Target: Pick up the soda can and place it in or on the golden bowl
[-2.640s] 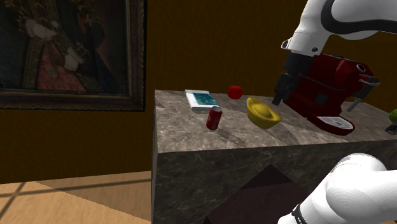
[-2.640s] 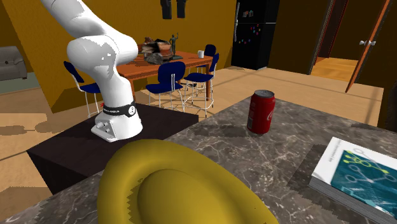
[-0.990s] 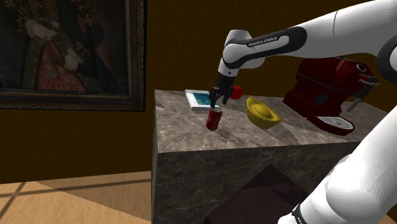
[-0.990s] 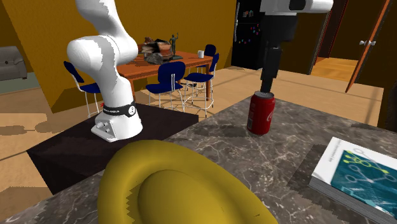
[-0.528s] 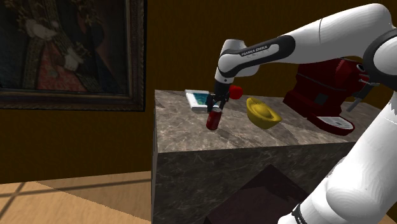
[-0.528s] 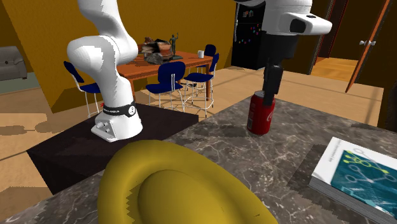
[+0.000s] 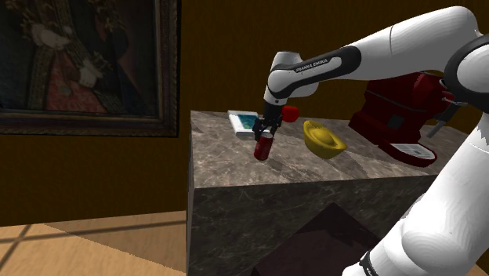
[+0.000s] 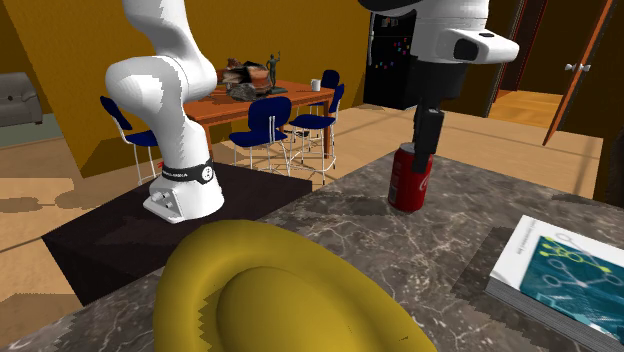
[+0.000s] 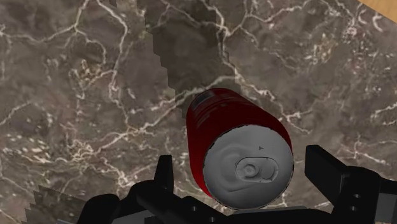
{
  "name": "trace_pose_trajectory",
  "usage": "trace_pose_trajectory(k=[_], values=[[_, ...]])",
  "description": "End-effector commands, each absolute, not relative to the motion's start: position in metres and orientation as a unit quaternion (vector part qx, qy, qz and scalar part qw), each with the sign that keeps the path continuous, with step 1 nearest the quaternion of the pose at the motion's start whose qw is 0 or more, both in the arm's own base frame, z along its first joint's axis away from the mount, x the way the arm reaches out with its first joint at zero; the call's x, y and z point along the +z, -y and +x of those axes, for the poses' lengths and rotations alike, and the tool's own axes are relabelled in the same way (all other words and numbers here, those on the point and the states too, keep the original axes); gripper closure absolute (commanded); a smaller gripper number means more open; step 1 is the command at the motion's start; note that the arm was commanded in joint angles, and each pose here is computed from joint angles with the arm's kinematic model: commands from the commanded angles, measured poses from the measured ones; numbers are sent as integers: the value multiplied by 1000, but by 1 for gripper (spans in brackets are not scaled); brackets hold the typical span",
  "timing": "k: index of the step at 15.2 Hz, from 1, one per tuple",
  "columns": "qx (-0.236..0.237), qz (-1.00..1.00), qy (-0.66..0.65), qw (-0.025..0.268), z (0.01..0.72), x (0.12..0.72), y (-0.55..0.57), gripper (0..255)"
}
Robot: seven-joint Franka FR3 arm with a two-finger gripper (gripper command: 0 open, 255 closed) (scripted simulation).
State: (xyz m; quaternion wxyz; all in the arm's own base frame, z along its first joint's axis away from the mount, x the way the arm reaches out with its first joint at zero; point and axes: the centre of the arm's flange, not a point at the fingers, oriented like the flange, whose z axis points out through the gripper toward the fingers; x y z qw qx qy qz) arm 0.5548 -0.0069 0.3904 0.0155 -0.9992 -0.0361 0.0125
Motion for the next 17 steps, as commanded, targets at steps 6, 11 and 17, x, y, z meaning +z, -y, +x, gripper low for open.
trace_pose_trajectory(k=[6, 11, 17], values=[[12, -999, 36, 15, 555, 390, 7, 255], [12, -999, 36, 15, 555, 396, 7, 255], [12, -999, 36, 15, 555, 427, 7, 255]])
